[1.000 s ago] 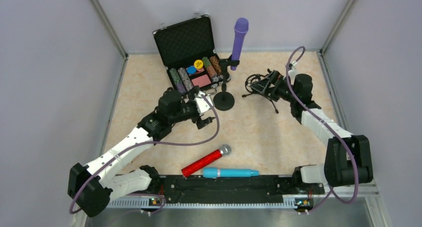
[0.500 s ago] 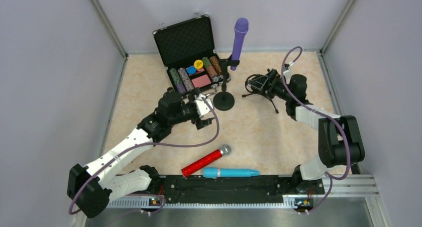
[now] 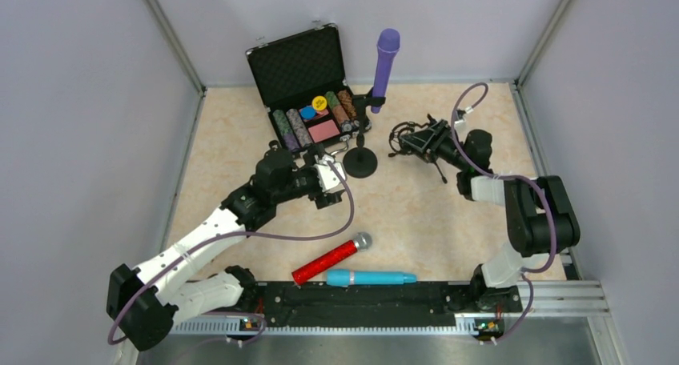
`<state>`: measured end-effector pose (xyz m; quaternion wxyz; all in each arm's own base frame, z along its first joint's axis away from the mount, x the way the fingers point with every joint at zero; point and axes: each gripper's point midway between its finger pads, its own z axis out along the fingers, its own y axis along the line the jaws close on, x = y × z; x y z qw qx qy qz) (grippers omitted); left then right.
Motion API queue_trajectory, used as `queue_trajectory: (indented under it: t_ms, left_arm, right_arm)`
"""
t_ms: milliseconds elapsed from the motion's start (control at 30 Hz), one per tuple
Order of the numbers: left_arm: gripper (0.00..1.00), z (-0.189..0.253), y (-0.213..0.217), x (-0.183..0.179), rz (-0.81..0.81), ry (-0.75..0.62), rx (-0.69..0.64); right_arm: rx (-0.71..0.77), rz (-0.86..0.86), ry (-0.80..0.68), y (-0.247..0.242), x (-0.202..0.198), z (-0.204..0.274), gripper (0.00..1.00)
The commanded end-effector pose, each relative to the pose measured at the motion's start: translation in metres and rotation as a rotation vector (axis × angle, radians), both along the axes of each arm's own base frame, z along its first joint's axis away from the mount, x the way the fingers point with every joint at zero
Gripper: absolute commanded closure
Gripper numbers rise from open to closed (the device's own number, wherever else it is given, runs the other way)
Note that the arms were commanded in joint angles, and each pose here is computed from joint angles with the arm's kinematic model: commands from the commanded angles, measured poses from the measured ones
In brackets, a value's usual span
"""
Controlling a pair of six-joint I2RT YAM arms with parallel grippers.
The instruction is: Attach the microphones to the stand
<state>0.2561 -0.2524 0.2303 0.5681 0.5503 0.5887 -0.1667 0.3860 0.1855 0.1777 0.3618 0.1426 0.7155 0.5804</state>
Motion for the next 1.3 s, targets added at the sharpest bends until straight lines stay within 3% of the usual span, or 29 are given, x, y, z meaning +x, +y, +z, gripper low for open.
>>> queue_trajectory:
  t_ms: [0, 400, 800, 1267]
  left_arm:
    - [0.11, 0.010, 0.003, -0.001, 0.002, -0.051, 0.000]
    - [0.11, 0.009, 0.005, 0.001, 0.019, -0.061, 0.009]
    - [0.10, 0.004, 0.008, 0.006, 0.043, -0.068, 0.024]
    - [0.09, 0.003, 0.010, 0.007, 0.052, -0.076, 0.028]
  right_arm:
    - [0.044, 0.029, -0.093, 0.000, -0.010, 0.022, 0.63]
    - [-0.032, 0.028, -0.113, -0.005, -0.054, 0.048, 0.64]
    - [0.012, 0.085, -0.139, 0.008, -0.109, 0.072, 0.64]
    - [0.027, 0.120, -0.171, 0.022, -0.129, 0.110, 0.65]
